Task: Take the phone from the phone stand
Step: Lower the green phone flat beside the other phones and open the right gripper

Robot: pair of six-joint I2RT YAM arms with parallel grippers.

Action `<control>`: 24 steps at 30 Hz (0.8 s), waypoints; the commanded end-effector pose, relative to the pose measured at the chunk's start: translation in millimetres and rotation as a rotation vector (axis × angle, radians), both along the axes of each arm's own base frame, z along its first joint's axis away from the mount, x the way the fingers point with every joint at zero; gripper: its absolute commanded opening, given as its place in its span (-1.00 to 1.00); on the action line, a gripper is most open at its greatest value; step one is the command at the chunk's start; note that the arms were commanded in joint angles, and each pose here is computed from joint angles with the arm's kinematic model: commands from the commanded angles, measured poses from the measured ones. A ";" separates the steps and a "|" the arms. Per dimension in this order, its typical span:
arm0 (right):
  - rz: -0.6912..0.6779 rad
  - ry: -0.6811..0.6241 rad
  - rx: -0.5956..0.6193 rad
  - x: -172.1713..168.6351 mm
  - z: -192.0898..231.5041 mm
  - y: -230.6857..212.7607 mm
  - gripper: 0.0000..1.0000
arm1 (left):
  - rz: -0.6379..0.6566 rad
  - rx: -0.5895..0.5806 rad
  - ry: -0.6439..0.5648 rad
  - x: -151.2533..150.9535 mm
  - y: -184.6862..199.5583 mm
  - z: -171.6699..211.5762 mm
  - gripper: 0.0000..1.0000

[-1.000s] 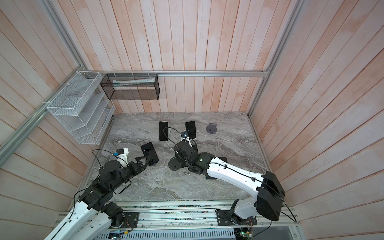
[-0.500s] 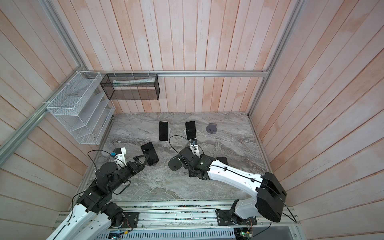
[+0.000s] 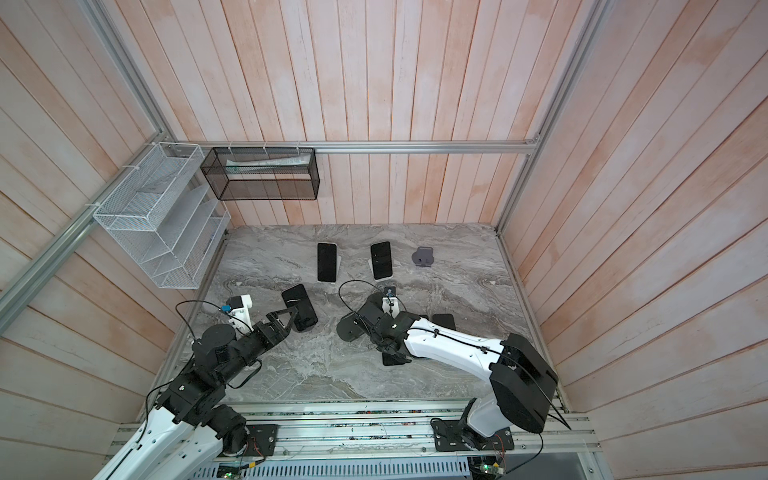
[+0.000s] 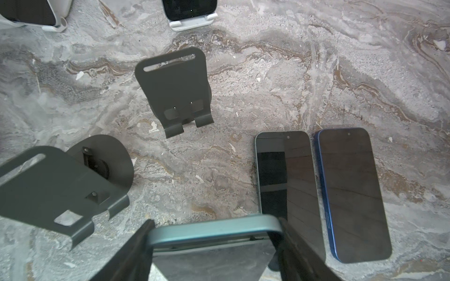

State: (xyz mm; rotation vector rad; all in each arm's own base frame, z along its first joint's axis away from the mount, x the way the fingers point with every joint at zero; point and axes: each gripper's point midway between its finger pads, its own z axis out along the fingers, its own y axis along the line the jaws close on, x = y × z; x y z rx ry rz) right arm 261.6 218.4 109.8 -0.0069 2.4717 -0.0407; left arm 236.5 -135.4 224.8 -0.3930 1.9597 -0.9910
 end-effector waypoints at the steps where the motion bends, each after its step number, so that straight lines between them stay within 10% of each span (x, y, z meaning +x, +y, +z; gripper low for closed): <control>1: -0.009 -0.007 0.022 8.5 0.4 1.6 0.36 | 0.004 -0.008 -0.010 2.5 -0.5 -0.7 1.00; 24: 0.019 0.130 0.026 1.4 -70.6 2.5 0.36 | -0.010 0.001 0.041 10.4 -8.3 -11.7 1.00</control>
